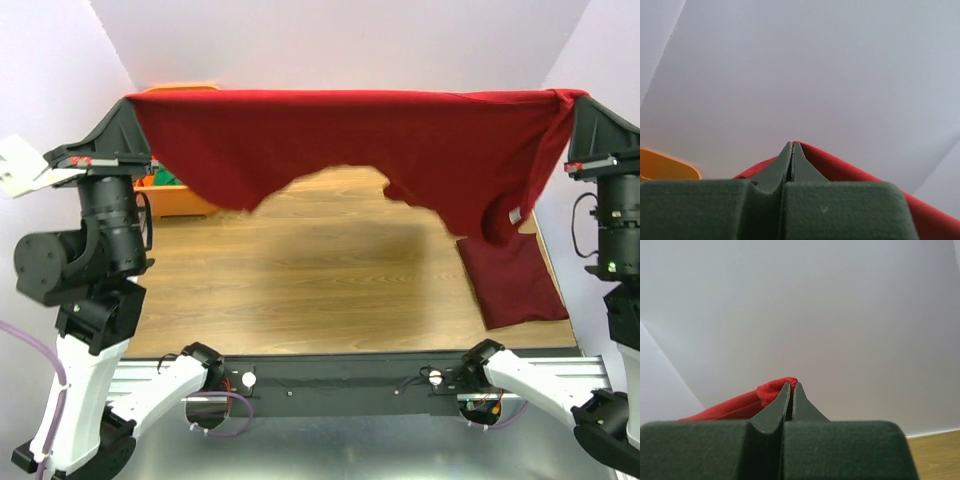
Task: Fold and stack the t-shirts
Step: Flatten the tshirt out
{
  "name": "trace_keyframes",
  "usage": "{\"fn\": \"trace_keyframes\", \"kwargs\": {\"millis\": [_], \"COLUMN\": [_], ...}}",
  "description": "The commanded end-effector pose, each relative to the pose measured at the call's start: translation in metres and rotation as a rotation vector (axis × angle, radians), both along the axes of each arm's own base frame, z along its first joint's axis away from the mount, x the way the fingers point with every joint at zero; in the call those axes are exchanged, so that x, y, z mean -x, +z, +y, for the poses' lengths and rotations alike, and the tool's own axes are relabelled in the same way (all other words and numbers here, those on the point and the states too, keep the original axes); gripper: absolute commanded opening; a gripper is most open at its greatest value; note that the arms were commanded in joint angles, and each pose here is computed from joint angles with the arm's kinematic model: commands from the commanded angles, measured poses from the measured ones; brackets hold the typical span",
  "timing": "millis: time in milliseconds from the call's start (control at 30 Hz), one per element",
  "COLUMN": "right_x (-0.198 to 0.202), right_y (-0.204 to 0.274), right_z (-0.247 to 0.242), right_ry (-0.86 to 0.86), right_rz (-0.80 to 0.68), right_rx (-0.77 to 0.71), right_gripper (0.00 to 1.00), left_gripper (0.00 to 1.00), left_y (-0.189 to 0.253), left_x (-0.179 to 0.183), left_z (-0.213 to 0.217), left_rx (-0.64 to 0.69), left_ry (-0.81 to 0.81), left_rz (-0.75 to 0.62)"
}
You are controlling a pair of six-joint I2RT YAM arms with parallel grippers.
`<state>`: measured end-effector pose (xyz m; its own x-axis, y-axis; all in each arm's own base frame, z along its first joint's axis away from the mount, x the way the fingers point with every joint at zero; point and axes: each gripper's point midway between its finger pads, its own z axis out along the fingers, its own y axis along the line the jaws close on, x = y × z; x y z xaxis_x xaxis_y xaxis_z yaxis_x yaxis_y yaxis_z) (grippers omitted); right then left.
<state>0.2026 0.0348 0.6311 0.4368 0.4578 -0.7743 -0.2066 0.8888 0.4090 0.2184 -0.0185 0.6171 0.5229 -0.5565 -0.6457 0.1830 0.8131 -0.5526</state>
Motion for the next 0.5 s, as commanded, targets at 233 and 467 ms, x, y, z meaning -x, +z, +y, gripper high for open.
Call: {"fn": "trace_keyframes", "kwargs": {"millis": [233, 467], "right_x": [0.006, -0.094], "right_y": [0.024, -0.045], "right_z": [-0.004, 0.056], "right_ry": [-0.012, -0.024], "right_rz": [-0.060, 0.149], "right_rx": [0.004, 0.166], "right_gripper": [0.01, 0.01], "left_gripper": [0.00, 0.00], "left_y": [0.023, -0.036], "left_x": [0.025, -0.052], "left_z": [0.017, -0.023], "left_rx": [0.031, -0.033], "left_ry": [0.030, 0.009], "left_rz": [-0.070, 0.060]}}
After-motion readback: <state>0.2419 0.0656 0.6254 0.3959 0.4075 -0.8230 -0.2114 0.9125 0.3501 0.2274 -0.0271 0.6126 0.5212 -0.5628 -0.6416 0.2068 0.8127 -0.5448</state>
